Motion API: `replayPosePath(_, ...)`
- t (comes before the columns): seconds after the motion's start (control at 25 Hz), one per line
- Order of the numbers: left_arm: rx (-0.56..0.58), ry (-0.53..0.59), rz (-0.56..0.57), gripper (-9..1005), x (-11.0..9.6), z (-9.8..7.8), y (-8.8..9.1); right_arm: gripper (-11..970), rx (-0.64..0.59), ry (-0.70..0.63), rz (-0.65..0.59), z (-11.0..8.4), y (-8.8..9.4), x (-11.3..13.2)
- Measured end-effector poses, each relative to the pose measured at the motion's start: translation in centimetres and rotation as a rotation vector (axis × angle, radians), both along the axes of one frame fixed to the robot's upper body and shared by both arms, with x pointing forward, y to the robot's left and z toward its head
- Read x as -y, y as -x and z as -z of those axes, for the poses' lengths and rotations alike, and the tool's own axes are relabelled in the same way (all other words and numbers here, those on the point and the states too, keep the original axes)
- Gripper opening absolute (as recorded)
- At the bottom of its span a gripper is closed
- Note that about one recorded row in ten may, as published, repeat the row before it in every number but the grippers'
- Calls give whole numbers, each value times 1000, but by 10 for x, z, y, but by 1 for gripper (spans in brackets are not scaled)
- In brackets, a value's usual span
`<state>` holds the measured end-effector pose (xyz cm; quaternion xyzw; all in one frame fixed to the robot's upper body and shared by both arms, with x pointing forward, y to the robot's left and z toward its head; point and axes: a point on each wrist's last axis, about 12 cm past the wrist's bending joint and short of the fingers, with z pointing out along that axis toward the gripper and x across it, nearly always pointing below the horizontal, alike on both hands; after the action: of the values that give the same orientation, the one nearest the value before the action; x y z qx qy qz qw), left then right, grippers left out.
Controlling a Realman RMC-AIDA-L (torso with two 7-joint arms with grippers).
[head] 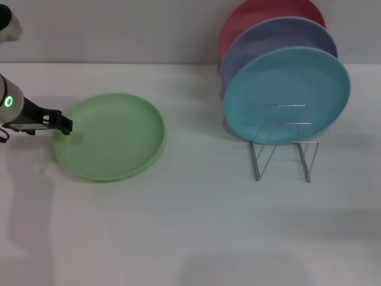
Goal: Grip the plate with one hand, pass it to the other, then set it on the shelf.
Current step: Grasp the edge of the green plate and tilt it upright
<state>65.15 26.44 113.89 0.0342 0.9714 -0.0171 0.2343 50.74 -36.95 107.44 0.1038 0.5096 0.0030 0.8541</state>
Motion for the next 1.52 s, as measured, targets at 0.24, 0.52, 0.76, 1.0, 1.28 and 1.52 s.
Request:
replayPosePath(0.24,-17,19,-17,749,-1,7,-2,683,0,-2,-1,0,0,-1)
replayPosePath(0.52,-17,23,-24,750,-2,11,-3,683,0,-2,-1,0,0,-1)
replayPosePath(0.76,-21,43,-16,740,-3,17,-3,682,3,0,-1,0,0,0)
replayPosePath(1.0,-25,53,-10,734,-4,20,-3,683,5,1,-1,-1,0,1)
replayPosePath(1.28,-23,42,-1,699,-3,19,-4,684,6,-1,-3,-1,-1,0)
replayPosePath(1.52,-30,39,2,607,-2,20,-4,684,7,-1,-4,-1,-1,0)
